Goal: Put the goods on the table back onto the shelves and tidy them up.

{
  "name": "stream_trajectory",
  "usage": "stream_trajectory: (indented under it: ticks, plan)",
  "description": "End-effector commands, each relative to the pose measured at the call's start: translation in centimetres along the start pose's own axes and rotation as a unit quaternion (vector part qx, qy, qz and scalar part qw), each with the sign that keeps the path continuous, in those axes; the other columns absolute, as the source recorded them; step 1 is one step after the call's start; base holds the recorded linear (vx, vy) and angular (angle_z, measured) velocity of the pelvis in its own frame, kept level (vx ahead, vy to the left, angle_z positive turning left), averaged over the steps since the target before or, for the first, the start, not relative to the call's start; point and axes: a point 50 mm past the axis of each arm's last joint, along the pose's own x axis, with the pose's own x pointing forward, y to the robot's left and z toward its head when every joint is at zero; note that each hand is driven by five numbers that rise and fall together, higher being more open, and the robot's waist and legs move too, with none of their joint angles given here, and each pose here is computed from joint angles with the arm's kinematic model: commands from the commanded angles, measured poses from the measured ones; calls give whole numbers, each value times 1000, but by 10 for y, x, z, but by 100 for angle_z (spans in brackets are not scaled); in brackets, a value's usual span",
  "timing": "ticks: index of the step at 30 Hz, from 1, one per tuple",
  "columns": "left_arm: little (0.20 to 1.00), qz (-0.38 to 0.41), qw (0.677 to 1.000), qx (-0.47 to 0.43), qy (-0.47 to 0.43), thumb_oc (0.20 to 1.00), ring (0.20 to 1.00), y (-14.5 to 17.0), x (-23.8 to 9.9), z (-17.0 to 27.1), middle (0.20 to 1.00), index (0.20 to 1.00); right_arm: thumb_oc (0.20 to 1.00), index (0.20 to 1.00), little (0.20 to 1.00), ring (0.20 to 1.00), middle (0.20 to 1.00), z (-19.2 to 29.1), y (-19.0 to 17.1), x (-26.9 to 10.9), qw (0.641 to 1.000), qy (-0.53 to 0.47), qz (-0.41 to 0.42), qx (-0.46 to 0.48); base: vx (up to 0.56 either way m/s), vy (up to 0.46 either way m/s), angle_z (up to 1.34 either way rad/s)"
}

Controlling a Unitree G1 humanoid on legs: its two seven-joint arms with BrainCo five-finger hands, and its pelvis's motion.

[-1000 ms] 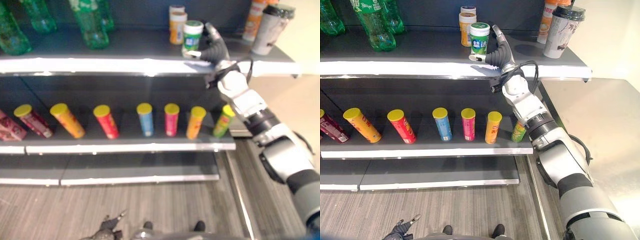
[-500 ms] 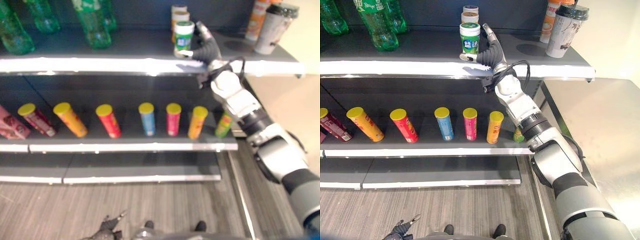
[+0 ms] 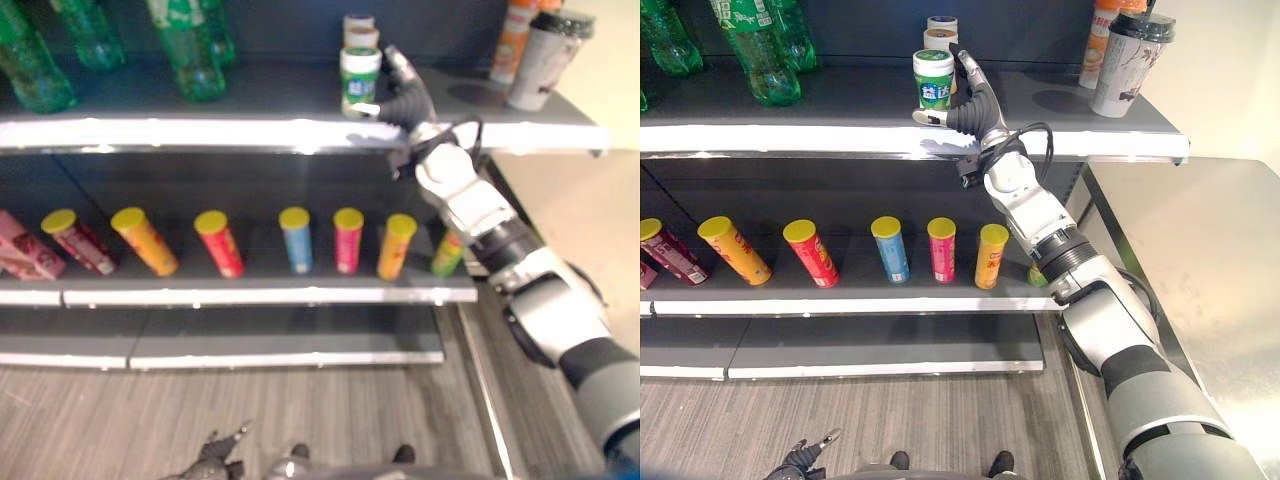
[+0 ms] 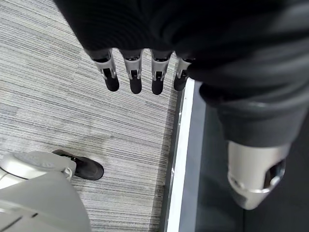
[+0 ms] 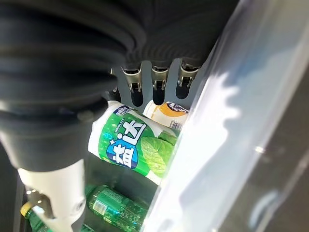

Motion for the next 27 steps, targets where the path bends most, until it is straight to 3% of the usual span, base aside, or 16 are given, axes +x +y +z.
stream_trajectory:
  ticks: [1,7,11,16,17,22,26,27]
  plan:
    - [1000,39,999,10,-35,1000,1000,28,6,25,1000,1000,1000,1000,1000,1000,1000,32,-2,18,998,-45,-12,-46,0,0,0]
    - [1000,43,998,8,-47,1000,1000,24,7,33,1000,1000,1000,1000,1000,1000,1000,65,-31,12,981,-136,-98,-99,0,0,0]
    - [1000,45,997,4,-56,1000,1000,20,7,39,1000,1000,1000,1000,1000,1000,1000,98,-59,-12,947,-241,-170,-130,0,0,0]
    - [1000,46,997,1,-55,1000,1000,22,8,40,1000,1000,1000,1000,1000,1000,1000,109,-61,-34,940,-295,-143,-90,0,0,0]
    - [1000,41,998,1,-50,1000,1000,26,7,35,1000,1000,1000,1000,1000,1000,1000,115,-51,-61,937,-345,-37,-45,0,0,0]
    - [1000,10,999,8,-45,1000,1000,24,6,26,1000,1000,1000,1000,1000,1000,1000,83,-24,-109,926,-319,171,104,1,-3,-13]
    - [1000,-13,998,12,-55,1000,1000,19,4,26,1000,1000,1000,1000,1000,1000,1000,56,-13,-142,913,-260,259,178,-8,-13,-12]
    - [1000,-20,997,17,-67,1000,1000,19,4,29,1000,1000,1000,1000,1000,1000,1000,21,-9,-166,912,-176,279,244,-26,-17,-18]
